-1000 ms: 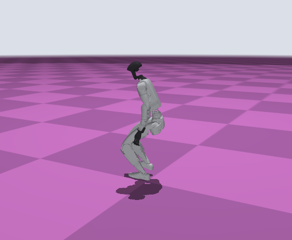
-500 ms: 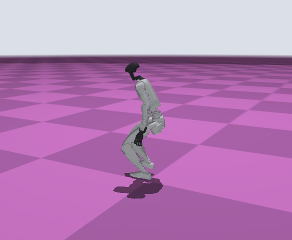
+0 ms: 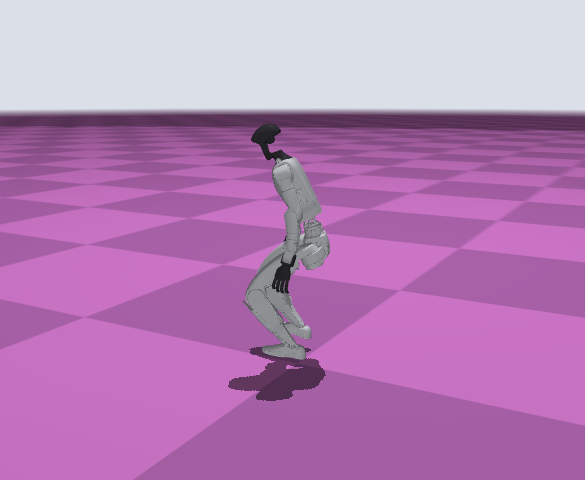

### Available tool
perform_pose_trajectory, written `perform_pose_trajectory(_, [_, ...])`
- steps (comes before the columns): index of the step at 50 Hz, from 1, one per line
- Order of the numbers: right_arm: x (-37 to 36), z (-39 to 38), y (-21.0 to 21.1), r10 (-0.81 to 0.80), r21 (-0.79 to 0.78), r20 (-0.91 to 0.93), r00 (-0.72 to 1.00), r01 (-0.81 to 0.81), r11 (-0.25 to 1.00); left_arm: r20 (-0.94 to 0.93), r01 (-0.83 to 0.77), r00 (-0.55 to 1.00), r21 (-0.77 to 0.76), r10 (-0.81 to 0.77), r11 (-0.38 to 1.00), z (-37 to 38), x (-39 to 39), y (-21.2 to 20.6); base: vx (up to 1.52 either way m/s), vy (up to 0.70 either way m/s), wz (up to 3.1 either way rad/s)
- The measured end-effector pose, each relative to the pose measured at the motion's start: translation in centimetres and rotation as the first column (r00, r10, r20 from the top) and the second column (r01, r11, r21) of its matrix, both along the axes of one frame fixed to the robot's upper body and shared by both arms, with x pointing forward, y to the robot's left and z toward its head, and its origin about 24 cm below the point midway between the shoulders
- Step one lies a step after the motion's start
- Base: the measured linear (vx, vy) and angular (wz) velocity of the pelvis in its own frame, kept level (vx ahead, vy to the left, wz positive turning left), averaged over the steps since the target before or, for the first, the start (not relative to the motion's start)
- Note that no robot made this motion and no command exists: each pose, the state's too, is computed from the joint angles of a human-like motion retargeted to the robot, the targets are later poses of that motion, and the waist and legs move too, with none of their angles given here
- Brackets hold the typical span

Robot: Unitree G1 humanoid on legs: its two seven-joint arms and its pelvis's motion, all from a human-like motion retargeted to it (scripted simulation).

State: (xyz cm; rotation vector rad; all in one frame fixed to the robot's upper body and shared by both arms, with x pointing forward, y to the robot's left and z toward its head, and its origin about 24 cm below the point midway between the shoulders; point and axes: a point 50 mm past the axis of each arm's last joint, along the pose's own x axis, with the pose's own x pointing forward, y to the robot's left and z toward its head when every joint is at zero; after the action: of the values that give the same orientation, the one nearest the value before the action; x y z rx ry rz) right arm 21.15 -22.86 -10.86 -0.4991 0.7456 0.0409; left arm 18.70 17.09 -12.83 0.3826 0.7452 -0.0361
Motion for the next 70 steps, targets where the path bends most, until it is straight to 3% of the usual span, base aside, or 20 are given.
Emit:
perform_pose_trajectory(30, [1.6, 1.5, 0.5, -0.090, 0.067, 0.131, 0.987, 0.082, 0.994, 0.298, 0.216, 0.920, 0.151, -0.253, 0.965, 5.0, 5.4, -1.2, 0.10, -0.02, 0.01])
perform_pose_trajectory(35, [3.1, 3.1, -0.2, -0.097, 0.041, 0.224, 0.970, 0.090, 0.995, 0.207, 0.191, 0.956, 0.103, -0.209, 0.976, 3.1, 3.0, -0.8, 0.16, -0.13, -0.03])
perform_pose_trajectory(45, [7.9, 10.1, -1.8, -0.134, 0.022, 0.562, 0.816, 0.147, 0.989, -0.199, 0.136, 0.971, -0.006, -0.135, 0.991, -2.6, -6.8, -0.2, 0.17, -0.06, -0.24])
perform_pose_trajectory(53, [13.0, 16.8, 0.8, -0.120, 0.090, 0.742, 0.660, 0.080, 0.993, -0.332, 0.123, 0.937, 0.013, -0.112, 0.992, -3.7, -8.8, 0.5, 0.18, 0.08, -0.53])
perform_pose_trajectory(58, [16.1, 19.9, 4.5, -0.064, 0.095, 0.770, 0.635, -0.015, 0.995, -0.228, 0.146, 0.967, 0.129, -0.114, 0.981, -2.2, -3.9, 1.6, 0.19, 0.16, -0.60])
perform_pose_trajectory(62, [18.3, 22.5, 7.5, 0.018, 0.049, 0.770, 0.637, -0.087, 0.995, -0.019, 0.161, 0.987, 0.258, -0.162, 0.953, 1.6, 3.9, 1.9, 0.17, 0.15, -0.53])
perform_pose_trajectory(66, [20.2, 26.5, 9.2, 0.146, -0.073, 0.773, 0.618, -0.142, 0.987, 0.277, 0.154, 0.921, 0.391, -0.276, 0.907, 9.9, 13.6, 0.6, 0.14, 0.11, -0.36])
perform_pose_trajectory(70, [21.6, 32.7, 9.9, 0.284, -0.247, 0.789, 0.544, -0.143, 0.958, 0.552, 0.084, 0.739, 0.494, -0.387, 0.865, 22.0, 21.1, -2.3, 0.09, 0.07, -0.19])
